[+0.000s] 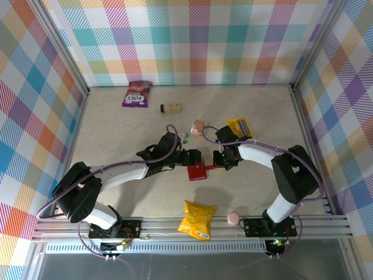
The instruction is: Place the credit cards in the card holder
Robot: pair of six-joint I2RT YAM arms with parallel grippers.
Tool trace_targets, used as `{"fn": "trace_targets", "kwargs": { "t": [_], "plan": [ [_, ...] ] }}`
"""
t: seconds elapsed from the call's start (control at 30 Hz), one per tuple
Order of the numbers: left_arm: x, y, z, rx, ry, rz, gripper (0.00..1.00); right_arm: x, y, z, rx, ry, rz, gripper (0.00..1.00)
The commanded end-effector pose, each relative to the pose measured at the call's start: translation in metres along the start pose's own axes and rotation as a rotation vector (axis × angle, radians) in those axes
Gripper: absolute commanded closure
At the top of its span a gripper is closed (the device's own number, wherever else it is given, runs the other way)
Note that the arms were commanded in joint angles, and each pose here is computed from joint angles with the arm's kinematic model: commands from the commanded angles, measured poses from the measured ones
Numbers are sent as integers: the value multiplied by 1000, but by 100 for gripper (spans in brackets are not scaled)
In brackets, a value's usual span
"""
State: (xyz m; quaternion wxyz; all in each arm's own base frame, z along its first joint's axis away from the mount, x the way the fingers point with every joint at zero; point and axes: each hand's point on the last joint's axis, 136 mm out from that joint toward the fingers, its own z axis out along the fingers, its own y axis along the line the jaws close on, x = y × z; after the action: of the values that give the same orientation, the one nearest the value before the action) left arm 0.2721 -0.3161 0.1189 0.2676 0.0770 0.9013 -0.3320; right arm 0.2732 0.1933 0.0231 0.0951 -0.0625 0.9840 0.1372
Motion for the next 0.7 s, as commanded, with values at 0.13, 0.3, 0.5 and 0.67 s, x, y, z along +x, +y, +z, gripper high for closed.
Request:
{"fn": "trace_targets", "kwargs": {
  "t": [0.13, 0.3, 0.5, 0.67],
  "plan": [
    [27, 42, 12, -362, 81, 71, 25, 3, -1, -1, -16, 4, 7, 100],
    [26, 43, 9, -350, 52, 49, 24, 3, -3, -2, -9, 2, 10, 83],
    [23, 34, -5, -292, 43, 112, 24, -1, -1, -12, -14, -33, 1, 69],
    [26, 35, -16, -151, 65, 47, 25, -11, 18, -40, -110, -130, -40, 66]
  ]
}}
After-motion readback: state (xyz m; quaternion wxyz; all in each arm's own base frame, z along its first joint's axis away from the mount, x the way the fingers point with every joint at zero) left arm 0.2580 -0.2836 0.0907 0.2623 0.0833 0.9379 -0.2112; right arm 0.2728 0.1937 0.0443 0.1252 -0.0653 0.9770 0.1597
